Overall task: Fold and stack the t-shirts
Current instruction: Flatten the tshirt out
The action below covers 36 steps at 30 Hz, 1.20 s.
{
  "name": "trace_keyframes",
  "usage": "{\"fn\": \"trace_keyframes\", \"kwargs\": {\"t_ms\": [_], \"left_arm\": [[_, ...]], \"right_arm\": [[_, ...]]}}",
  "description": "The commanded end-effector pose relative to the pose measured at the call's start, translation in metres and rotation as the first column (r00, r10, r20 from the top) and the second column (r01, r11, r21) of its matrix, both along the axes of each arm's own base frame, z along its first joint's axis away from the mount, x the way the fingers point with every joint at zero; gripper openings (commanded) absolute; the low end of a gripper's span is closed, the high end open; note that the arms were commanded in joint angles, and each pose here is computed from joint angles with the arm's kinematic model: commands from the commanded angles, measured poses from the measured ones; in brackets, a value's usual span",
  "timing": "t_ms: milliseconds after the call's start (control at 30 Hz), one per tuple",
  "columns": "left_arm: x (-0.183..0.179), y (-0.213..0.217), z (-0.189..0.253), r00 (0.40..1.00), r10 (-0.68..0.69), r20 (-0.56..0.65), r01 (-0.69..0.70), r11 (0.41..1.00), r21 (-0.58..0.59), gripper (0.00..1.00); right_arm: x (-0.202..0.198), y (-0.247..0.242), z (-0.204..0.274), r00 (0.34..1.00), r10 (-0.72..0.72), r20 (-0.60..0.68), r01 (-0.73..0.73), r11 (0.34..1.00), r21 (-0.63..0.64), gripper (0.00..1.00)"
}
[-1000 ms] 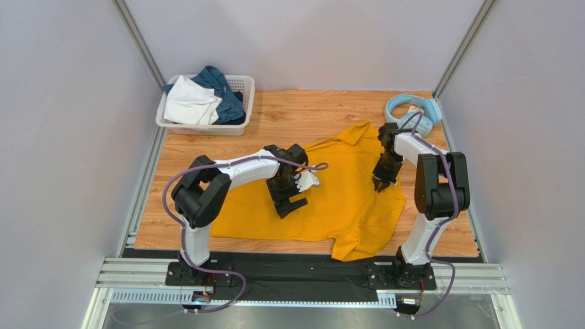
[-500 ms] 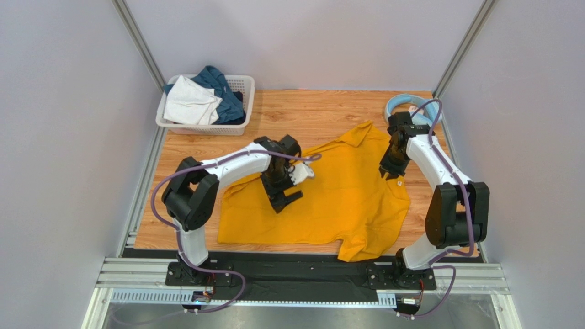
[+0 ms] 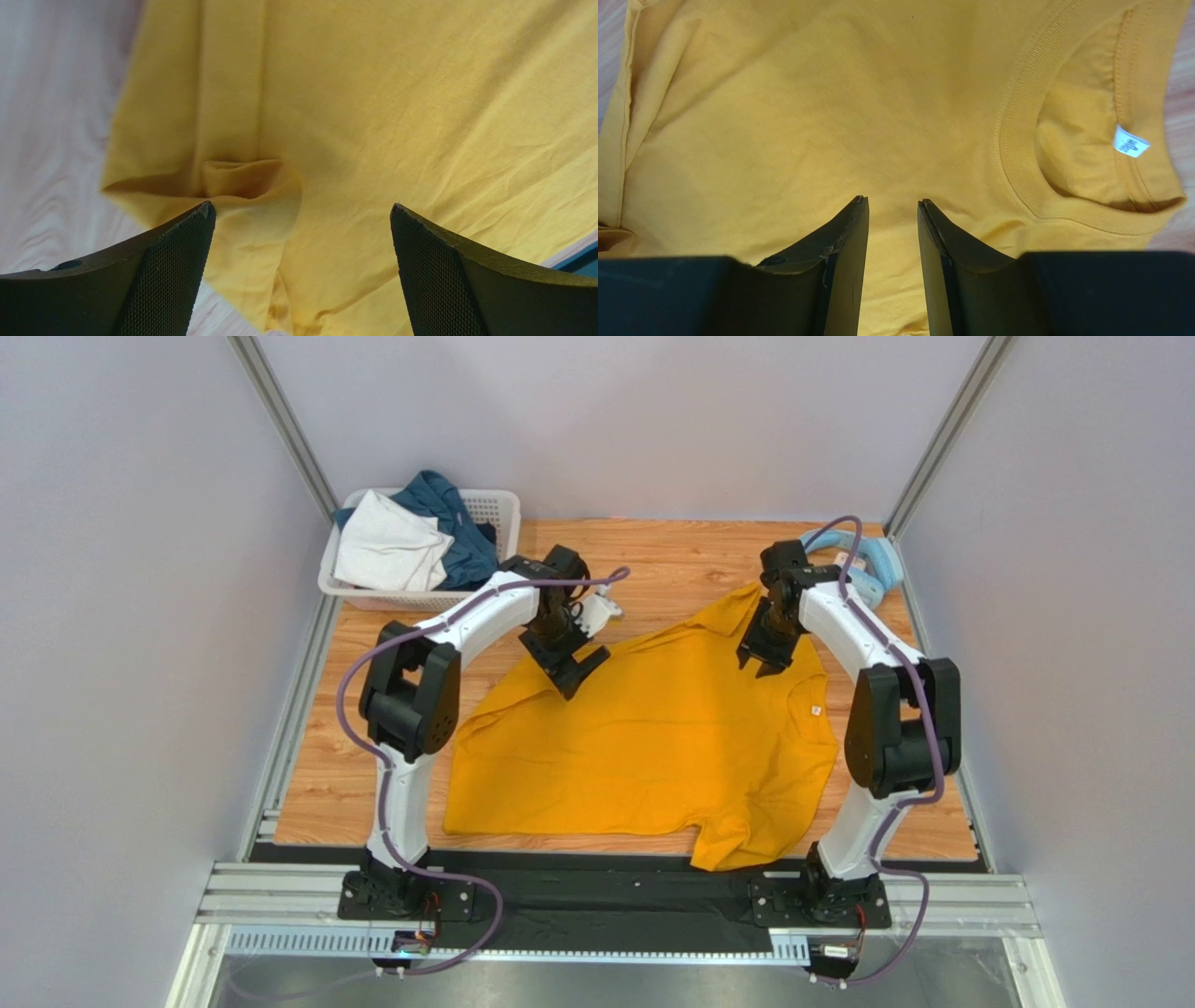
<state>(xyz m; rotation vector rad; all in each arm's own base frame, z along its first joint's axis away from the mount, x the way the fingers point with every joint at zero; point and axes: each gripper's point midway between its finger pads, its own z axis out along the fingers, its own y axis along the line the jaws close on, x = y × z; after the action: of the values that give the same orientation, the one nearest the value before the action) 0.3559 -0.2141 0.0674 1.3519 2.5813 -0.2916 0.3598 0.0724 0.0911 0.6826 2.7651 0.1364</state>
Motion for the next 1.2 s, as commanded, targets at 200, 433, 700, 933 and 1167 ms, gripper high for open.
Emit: {"fn": "trace_keyframes", "kwargs": {"t_ms": [200,433,700,933,1167], "left_arm": [[-0.024,0.010,-0.002,1.000,-0.002,-0.023,0.002,1.000,0.003,1.00],[-0.007,0.026,-0.009,1.000,0.021,0.019,-0.021,0.999,0.043,1.00],[0.029,0.045,-0.031,0.994,0.080,0.078,-0.086,0.993,0.080,0.86],[0.041,0.057,-0.036,0.989,0.113,0.099,-0.122,0.988,0.092,0.38],[0.042,0.065,-0.031,0.985,0.136,0.110,-0.147,0.985,0.093,0.10]], "right_arm": [[0.066,0.027,-0.005,0.998,0.014,0.064,-0.020,0.995,0.100,0.36],[0.078,0.025,-0.015,0.997,0.029,0.074,-0.033,0.997,0.063,0.26],[0.085,0.027,-0.015,0.995,0.023,0.092,-0.030,0.997,0.078,0.20],[0.089,0.029,-0.009,0.993,0.028,0.118,-0.038,0.996,0.084,0.38],[0.087,0.029,-0.020,0.995,0.024,0.099,-0.033,0.996,0.084,0.39]]}}
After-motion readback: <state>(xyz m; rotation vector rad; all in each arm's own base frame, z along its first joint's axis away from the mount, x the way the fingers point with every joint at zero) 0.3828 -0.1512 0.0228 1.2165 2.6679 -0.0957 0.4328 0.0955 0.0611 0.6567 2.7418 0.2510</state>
